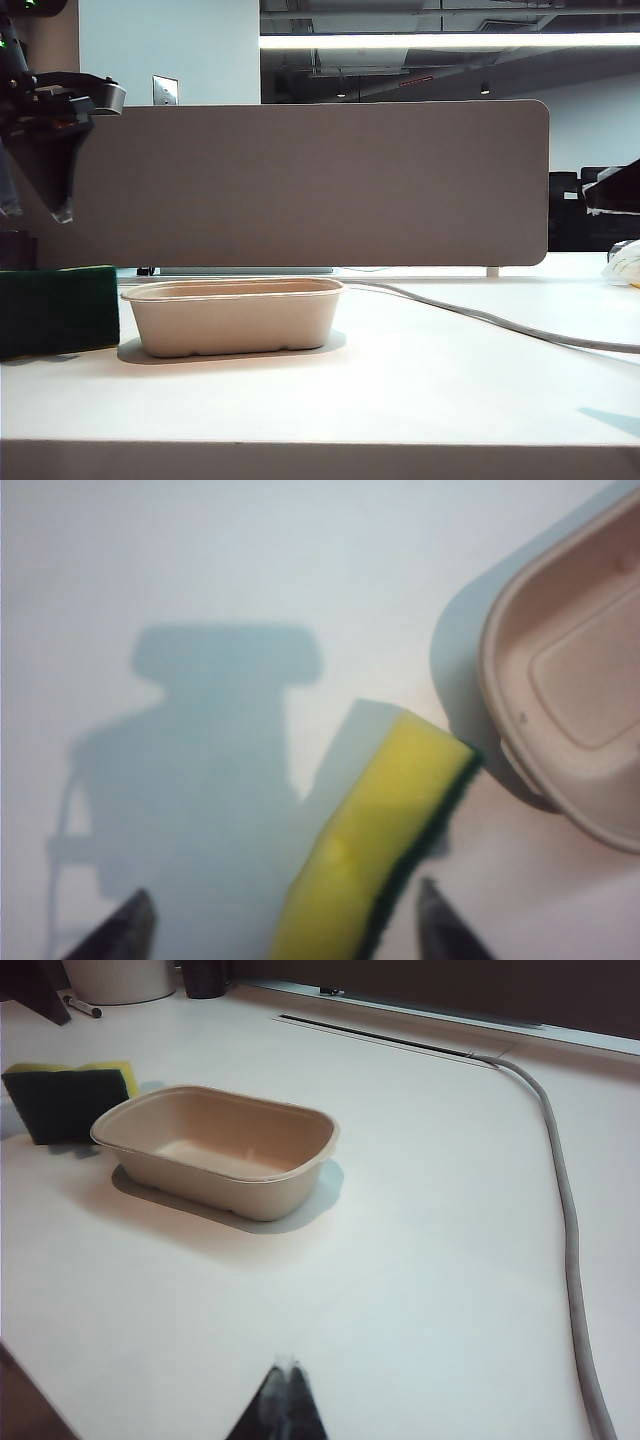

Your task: Take out the cleaning sponge from the paper lunch box and place it on the table.

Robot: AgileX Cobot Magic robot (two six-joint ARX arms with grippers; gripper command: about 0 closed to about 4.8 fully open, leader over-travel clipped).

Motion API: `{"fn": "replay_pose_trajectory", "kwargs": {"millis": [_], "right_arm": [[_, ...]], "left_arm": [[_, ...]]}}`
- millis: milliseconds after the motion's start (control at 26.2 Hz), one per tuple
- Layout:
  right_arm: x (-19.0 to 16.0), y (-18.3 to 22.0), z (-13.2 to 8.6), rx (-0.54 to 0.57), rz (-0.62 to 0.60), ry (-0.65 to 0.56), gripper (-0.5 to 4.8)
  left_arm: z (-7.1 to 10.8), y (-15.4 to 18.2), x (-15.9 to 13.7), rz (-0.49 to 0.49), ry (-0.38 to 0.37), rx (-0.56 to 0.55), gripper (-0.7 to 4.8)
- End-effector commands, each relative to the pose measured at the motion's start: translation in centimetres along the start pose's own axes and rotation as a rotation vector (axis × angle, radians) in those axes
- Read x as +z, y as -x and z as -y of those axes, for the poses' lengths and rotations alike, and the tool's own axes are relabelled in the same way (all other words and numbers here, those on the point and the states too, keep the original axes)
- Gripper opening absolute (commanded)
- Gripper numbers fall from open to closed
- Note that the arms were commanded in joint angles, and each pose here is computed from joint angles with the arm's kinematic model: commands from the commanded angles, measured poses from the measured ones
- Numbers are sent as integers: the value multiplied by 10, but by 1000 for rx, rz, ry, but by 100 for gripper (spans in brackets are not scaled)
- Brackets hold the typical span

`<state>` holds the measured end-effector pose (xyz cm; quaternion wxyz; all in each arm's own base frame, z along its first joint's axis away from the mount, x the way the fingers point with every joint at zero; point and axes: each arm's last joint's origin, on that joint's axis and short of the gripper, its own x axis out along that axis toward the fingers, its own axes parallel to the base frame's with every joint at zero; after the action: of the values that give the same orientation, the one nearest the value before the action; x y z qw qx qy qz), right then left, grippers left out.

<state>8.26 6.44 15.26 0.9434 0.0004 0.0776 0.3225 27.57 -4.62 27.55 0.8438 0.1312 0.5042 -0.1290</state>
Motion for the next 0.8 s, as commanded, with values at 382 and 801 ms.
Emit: {"fn": "replay_pose_trajectory", "kwargs": {"millis": [382, 801], "right_arm": [[2, 0, 1, -10, 21, -2, -5], [10, 9, 19, -187, 136, -17, -5]], "left_arm": [[9, 76, -7, 344, 87, -131, -6], [39, 189, -63, 806, 35, -158, -6]]}}
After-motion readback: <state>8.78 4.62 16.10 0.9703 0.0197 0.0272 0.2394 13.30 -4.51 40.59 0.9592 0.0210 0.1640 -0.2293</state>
